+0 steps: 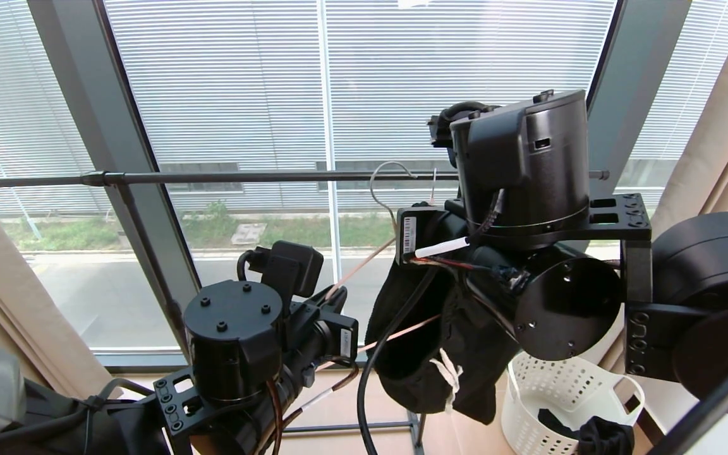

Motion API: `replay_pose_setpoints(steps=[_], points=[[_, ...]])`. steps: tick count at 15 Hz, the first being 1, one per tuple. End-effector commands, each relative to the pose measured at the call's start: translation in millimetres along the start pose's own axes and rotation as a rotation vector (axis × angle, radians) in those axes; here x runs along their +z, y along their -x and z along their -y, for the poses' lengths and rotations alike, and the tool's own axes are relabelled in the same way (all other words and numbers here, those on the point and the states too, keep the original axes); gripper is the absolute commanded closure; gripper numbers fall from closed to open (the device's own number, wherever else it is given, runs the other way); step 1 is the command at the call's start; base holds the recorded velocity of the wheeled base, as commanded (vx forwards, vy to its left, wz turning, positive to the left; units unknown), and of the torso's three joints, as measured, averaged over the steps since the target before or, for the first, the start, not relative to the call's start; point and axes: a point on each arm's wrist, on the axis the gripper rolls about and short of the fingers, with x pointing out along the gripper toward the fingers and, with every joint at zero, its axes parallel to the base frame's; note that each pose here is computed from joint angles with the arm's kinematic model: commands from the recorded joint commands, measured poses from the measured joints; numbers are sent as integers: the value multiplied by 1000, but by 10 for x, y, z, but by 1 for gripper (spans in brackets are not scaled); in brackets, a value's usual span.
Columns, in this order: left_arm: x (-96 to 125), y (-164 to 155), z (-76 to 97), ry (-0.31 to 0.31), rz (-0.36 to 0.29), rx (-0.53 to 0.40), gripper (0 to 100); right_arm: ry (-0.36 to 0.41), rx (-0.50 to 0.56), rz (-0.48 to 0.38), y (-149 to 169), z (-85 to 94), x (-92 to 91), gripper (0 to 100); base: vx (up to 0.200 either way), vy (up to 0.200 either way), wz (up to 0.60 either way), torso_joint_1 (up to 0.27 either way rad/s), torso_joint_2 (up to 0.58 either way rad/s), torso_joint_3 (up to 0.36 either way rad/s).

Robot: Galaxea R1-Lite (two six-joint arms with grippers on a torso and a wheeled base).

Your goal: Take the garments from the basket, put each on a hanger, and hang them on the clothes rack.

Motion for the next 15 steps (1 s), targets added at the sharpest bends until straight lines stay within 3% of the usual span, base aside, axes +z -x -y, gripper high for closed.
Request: replay_pose_setpoints(steps=[1, 5, 11, 14, 15], points=[[26, 40, 13, 3, 10, -10, 100, 4, -15, -7, -81, -12, -30, 100, 0, 0, 0, 0, 0, 0], [24, 92, -3, 0, 7, -13, 100, -21, -32, -2, -97, 43, -1, 100, 0, 0, 0, 0, 0, 0], [-38, 189, 63, -10, 16, -51, 100, -75, -44, 42, -105, 107, 191, 100, 0, 0, 0, 0, 0, 0], [-23, 230, 91, -10, 21, -68, 100, -72, -47, 38, -111, 113, 175, 100, 0, 0, 0, 0, 0, 0], [-23, 234, 99, -10, 22, -71, 100, -72, -48, 38, -104, 120, 176, 0, 0, 0, 0, 0, 0, 0]])
